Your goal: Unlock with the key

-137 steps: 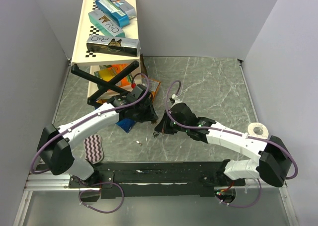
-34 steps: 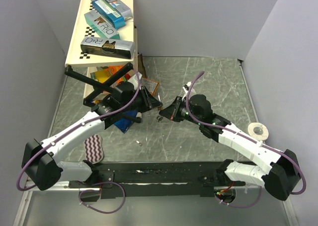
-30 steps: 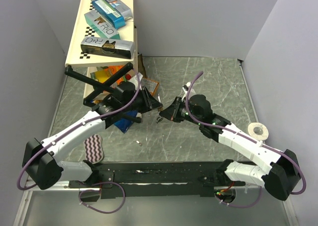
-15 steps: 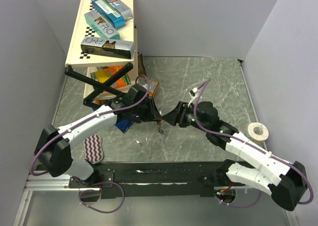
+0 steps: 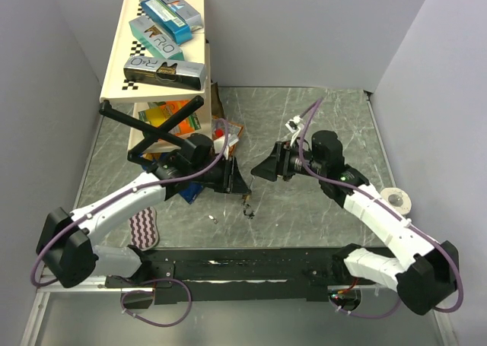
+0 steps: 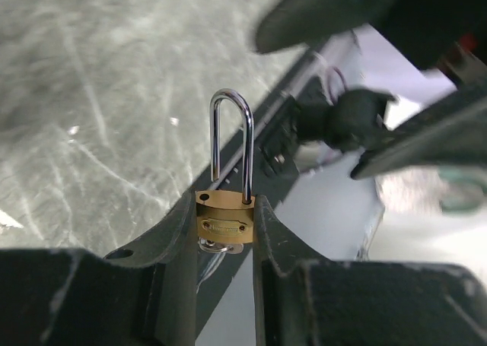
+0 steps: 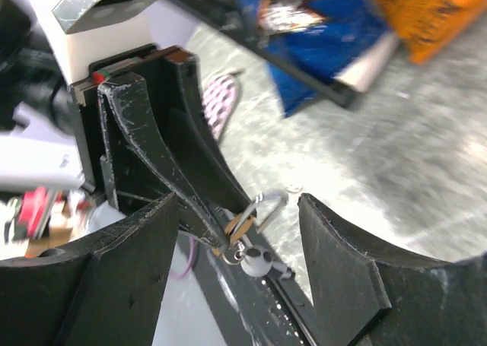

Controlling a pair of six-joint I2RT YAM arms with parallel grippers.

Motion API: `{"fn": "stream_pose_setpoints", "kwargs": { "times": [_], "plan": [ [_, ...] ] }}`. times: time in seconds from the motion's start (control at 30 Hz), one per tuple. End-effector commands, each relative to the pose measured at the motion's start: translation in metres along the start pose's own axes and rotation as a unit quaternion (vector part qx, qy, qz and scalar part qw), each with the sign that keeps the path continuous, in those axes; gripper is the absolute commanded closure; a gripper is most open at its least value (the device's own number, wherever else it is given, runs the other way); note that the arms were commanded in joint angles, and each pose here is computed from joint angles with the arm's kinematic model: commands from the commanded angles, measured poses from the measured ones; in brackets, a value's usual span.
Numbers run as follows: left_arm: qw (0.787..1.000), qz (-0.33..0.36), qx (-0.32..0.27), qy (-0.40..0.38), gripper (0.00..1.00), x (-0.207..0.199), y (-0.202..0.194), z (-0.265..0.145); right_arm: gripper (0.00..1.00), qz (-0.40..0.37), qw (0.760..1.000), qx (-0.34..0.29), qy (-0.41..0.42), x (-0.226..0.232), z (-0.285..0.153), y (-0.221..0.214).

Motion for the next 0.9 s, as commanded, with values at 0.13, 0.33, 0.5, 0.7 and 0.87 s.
{"fn": "stream_pose_setpoints", "kwargs": {
  "times": [0.13,0.33,0.5,0.7,0.87],
  "plan": [
    [0.985,0.093,0.022,-0.143,0.99,-0.032,-0.001,-0.023,0.29,-0.048,0.985,0.030,0.163,0.026,0.010,0.012],
    [0.985,0.089,0.021,-0.145,0.99,-0.030,0.001,-0.023,0.32,-0.042,0.976,0.047,0.208,0.033,0.009,0.008],
    [0.991,0.074,0.000,-0.114,0.99,-0.020,0.006,-0.021,0.53,-0.019,0.975,0.063,0.213,0.030,0.008,-0.006],
    [0.993,0.062,-0.015,-0.098,0.99,-0.013,0.010,-0.020,0.74,-0.005,0.976,0.068,0.209,0.026,0.012,-0.010],
    [0.997,0.044,-0.032,-0.060,0.99,-0.003,0.014,-0.017,0.97,0.008,0.977,0.075,0.198,0.023,0.020,-0.013]
  ]
}}
Point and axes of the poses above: each gripper's point midway between its finger pads, its own z axis out along the fingers, its own x axis along the line the jaws close on, y = z × x, the point moved 5 cm from there along -z, back along the fingers, and after that the axes turned 10 degrees about -z, right-handed, at the moved point
